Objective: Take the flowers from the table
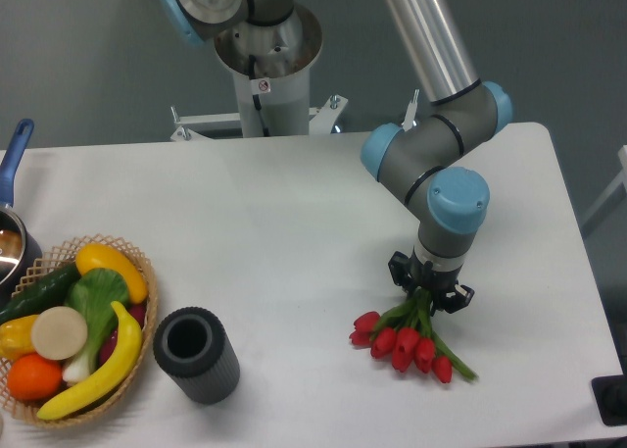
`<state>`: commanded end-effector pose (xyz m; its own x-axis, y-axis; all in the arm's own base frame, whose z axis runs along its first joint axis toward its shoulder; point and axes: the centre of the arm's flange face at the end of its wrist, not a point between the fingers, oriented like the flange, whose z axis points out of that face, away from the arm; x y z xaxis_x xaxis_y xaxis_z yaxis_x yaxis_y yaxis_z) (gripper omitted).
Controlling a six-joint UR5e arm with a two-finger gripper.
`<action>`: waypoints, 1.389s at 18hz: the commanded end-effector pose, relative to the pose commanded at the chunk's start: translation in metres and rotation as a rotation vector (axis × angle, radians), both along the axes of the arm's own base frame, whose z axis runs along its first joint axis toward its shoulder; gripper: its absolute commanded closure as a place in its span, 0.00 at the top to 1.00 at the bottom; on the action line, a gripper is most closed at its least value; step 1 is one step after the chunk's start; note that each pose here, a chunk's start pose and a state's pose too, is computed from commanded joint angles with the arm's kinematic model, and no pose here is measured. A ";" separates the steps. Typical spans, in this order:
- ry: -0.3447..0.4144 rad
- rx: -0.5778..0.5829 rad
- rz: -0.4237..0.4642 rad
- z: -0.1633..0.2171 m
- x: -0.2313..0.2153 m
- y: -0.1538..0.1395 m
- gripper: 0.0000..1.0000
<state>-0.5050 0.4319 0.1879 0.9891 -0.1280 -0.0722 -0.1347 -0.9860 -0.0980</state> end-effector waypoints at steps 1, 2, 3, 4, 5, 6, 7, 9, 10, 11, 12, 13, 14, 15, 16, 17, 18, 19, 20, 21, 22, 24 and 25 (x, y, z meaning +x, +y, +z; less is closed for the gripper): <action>0.003 0.000 0.003 0.002 0.000 -0.001 0.00; 0.006 0.002 0.003 0.006 0.001 -0.002 0.00; 0.010 0.007 0.006 0.011 0.002 -0.004 0.00; 0.015 0.013 0.009 0.017 0.002 -0.006 0.00; 0.022 0.017 0.012 0.024 0.002 -0.007 0.00; 0.032 0.021 0.015 0.030 0.000 -0.009 0.00; 0.046 0.023 0.020 0.038 -0.004 -0.011 0.00; 0.080 0.035 0.024 0.058 -0.009 -0.013 0.00; 0.099 0.042 0.020 0.071 -0.012 -0.014 0.00; 0.122 0.052 0.033 0.085 -0.020 -0.021 0.00; 0.150 0.065 0.041 0.103 -0.027 -0.024 0.00; 0.159 0.070 0.047 0.112 -0.033 -0.025 0.00; 0.167 0.078 0.057 0.123 -0.042 -0.028 0.00; 0.160 0.076 0.065 0.130 -0.048 -0.030 0.00; 0.155 0.072 0.069 0.138 -0.053 -0.032 0.01; 0.153 0.071 0.072 0.146 -0.055 -0.034 0.01; 0.148 0.066 0.073 0.150 -0.057 -0.036 0.02; 0.146 0.058 0.066 0.155 -0.057 -0.036 0.02; 0.136 0.046 0.050 0.159 -0.057 -0.036 0.02; 0.116 0.023 0.021 0.161 -0.057 -0.035 0.02; 0.110 0.001 0.005 0.162 -0.058 -0.037 0.02; 0.108 -0.009 0.001 0.163 -0.058 -0.038 0.01; 0.105 -0.010 0.001 0.162 -0.057 -0.038 0.01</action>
